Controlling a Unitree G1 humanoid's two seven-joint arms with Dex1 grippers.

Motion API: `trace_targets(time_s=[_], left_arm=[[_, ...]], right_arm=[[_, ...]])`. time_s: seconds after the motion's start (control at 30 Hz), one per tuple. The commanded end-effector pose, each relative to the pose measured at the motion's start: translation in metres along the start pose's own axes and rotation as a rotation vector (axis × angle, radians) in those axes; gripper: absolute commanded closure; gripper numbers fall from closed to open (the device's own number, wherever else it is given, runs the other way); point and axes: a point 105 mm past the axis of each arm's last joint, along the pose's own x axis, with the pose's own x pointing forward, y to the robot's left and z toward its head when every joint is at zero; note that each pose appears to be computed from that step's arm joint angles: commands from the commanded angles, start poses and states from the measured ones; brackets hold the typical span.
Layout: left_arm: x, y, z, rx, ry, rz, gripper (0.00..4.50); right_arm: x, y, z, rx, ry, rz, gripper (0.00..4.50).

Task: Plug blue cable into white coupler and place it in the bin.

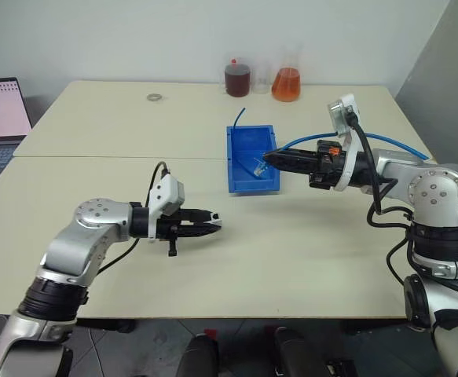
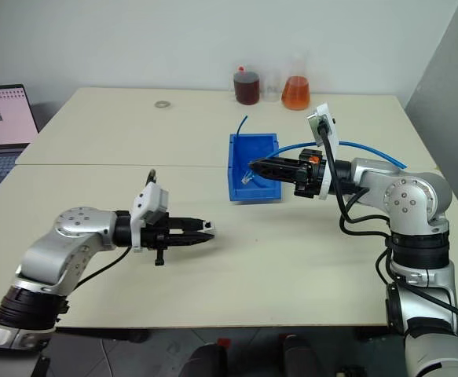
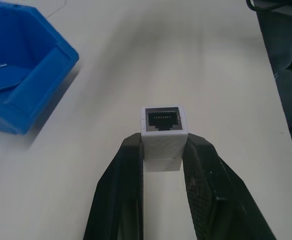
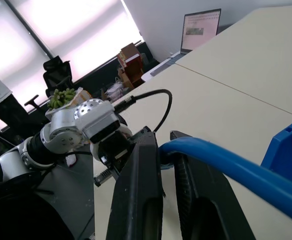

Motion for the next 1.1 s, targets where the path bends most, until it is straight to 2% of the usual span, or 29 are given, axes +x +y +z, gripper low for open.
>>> trace_targets(time_s=[0.03,0.2,0.37,0.6,1.1], left_arm=[[0.020,-0.003,-0.024,0.074,0.018,-0.029,3.74],[0.029,-0.001,-0.034,0.094,0.002,-0.045,3.74],[0.032,0.001,-0.038,0.107,-0.004,-0.060,3.74],[0.036,0.007,-0.039,0.114,-0.009,-0.060,3.74],[0.036,0.004,-0.036,0.111,-0.010,-0.074,3.74]], right_arm=[[0.004,0.006,-0.005,-0.105,0.034,0.002,4.41],[0.005,0.004,-0.035,-0.238,0.148,-0.002,4.41],[0.006,0.016,-0.074,-0.355,0.257,0.100,4.41],[0.020,0.007,-0.105,-0.451,0.292,0.151,4.41],[0.044,-0.008,-0.115,-0.535,0.308,0.195,4.41]])
